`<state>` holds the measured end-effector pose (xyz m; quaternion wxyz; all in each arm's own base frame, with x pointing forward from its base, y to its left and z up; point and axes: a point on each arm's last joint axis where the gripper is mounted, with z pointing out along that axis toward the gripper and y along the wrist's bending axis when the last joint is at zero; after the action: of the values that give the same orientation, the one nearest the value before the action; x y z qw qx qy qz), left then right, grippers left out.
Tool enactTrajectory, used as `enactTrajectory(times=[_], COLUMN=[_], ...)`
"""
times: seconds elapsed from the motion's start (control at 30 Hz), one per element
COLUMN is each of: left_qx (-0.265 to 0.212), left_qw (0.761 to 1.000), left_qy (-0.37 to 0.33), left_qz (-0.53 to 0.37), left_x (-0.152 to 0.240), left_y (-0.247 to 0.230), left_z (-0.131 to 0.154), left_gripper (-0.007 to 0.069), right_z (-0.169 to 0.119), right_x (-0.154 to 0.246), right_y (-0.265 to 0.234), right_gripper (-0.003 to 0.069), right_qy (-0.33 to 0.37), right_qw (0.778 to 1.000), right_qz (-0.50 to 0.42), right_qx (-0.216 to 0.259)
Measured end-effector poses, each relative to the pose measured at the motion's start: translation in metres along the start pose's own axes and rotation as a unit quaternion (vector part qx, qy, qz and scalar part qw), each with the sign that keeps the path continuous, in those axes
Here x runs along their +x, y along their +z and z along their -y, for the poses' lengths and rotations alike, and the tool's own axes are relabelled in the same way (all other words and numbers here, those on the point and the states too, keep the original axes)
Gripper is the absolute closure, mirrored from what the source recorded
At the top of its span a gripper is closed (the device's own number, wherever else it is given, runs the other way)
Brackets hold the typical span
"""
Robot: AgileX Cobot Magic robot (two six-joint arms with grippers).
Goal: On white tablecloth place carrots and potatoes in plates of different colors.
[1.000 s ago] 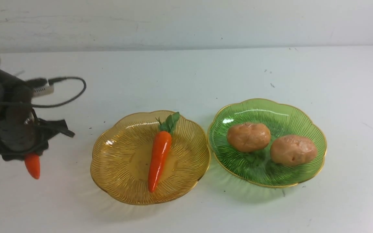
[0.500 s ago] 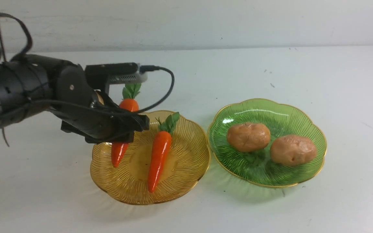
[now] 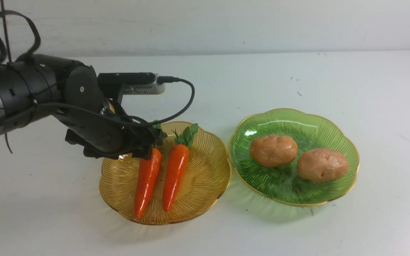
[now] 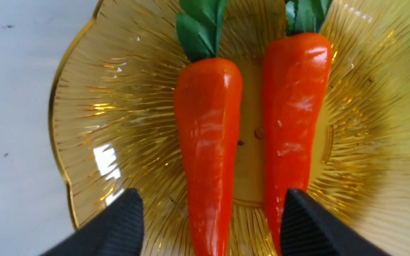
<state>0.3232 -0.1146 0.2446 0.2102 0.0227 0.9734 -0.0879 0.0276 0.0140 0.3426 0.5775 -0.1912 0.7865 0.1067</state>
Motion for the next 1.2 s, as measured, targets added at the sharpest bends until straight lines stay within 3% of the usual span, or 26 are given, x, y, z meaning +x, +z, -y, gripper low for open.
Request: enactTrajectory(times=[0.27, 0.33, 0.8, 1.0, 1.2], left_qx=[-0.010, -0.011, -0.028, -0.045, -0.057], left_qw=[0.999, 0.999, 0.999, 0.998, 0.997], left_qy=[0.024, 0.025, 0.032, 0.044, 0.046], left_qz=[0.022, 0.019, -0.009, -0.015, -0.032], left_x=[-0.003, -0.002, 0.003, 0.004, 0.012], left_y=[-0.041, -0.043, -0.043, -0.043, -0.061], left_z=[0.000, -0.001, -0.004, -0.007, -0.010], left_gripper=[0.0564, 0.0616, 0.0629, 0.0629, 0.0629], right_z=[-0.001, -0.001, -0.002, 0.001, 0.005], right_x=[0.042, 0.044, 0.075, 0.104, 0.146], right_y=[0.031, 0.033, 0.049, 0.052, 0.069], right_gripper=[0.0674, 0.0674, 0.0674, 0.0674, 0.0674], right_qy=[0.009, 0.010, 0.006, 0.012, 0.038], right_qw=[0.988, 0.987, 0.995, 0.994, 0.993], right_qz=[0.154, 0.162, 0.095, 0.094, 0.029], right_qx=[0.013, 0.013, 0.013, 0.059, 0.107])
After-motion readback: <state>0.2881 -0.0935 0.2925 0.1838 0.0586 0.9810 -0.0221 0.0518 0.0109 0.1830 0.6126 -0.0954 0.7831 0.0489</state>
